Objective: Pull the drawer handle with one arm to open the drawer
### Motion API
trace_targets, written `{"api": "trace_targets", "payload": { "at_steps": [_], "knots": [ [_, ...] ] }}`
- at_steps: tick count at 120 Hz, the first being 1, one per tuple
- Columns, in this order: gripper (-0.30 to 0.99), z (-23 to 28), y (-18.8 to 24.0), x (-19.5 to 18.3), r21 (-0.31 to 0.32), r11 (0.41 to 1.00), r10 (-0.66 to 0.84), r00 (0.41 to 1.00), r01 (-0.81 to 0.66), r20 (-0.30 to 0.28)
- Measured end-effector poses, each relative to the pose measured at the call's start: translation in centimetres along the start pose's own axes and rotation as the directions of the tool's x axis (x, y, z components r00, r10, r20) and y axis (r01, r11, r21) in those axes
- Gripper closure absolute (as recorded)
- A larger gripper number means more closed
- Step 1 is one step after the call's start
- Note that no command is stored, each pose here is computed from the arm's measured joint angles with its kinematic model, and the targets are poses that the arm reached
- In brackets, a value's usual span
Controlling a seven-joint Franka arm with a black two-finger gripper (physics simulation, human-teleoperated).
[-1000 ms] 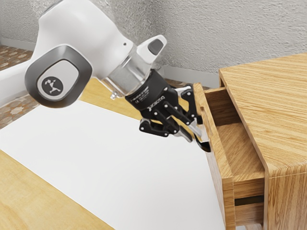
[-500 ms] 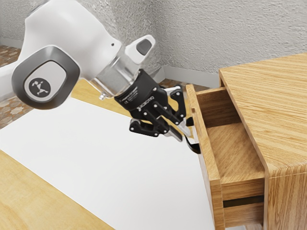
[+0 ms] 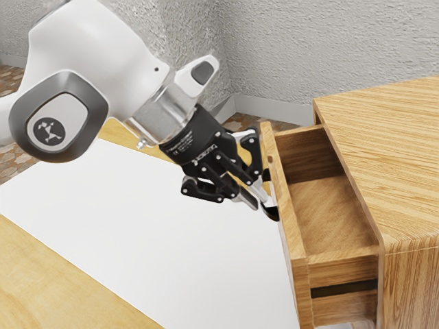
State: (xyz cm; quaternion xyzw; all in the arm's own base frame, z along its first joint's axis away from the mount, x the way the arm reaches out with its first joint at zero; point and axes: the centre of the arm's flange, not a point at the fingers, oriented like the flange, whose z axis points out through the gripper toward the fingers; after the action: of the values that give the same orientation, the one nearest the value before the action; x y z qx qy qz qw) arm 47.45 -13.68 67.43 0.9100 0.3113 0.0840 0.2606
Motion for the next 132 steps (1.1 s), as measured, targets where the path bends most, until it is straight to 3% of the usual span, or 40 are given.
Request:
{"api": "trace_targets", "payload": {
  "at_steps": [132],
  "knots": [
    [0.69,-1.0,-3.8,1.9,0.006,0.999,-0.053,0.998,0.053,-0.016]
  ]
}}
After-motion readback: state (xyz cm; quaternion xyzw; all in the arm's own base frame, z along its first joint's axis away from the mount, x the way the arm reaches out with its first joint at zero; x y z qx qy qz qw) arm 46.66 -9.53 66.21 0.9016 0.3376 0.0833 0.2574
